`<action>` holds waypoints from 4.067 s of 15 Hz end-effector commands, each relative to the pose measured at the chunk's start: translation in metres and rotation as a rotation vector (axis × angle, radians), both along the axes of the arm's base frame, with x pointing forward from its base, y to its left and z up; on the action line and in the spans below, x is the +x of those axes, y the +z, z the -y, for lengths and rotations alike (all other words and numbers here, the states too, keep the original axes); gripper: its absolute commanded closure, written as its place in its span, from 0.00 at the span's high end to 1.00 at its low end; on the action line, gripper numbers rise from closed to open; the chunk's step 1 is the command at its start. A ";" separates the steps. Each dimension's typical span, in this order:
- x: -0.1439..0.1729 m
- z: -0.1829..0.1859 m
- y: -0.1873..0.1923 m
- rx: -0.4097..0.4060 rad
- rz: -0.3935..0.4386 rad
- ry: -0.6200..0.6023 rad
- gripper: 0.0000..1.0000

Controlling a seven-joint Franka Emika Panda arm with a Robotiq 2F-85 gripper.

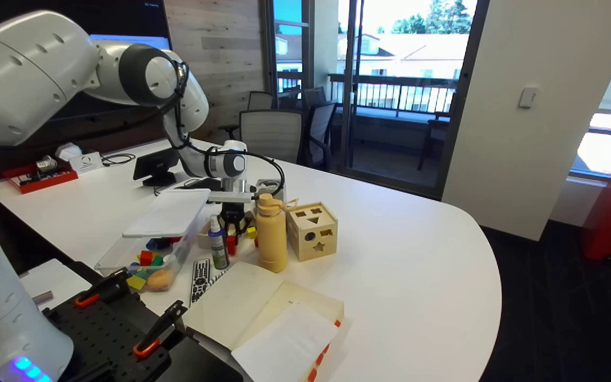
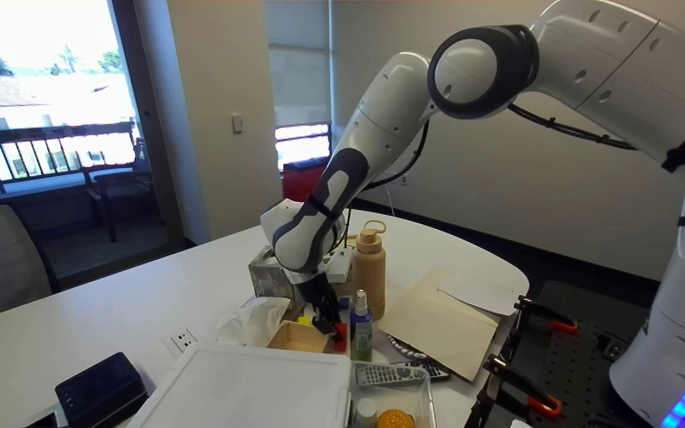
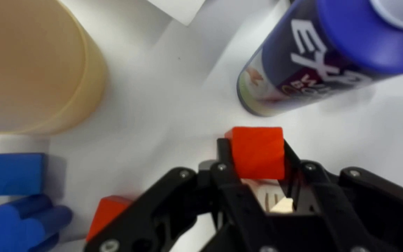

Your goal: Put the left orange block in the toy box

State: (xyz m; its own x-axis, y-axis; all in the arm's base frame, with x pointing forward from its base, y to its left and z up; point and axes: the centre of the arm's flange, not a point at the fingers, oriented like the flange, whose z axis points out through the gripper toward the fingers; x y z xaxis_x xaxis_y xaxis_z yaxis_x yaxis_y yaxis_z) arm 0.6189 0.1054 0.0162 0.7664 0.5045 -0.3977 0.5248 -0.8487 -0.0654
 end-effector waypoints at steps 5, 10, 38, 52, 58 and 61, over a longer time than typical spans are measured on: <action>0.021 -0.015 0.089 -0.115 0.013 -0.004 0.08; 0.045 -0.008 0.144 -0.123 0.087 0.045 0.08; 0.159 0.148 0.159 -0.145 0.133 0.112 0.08; 0.162 0.160 0.142 -0.089 0.055 0.276 0.08; 0.163 0.157 0.130 -0.074 0.044 0.317 0.08; 0.162 0.157 0.124 -0.074 0.040 0.319 0.08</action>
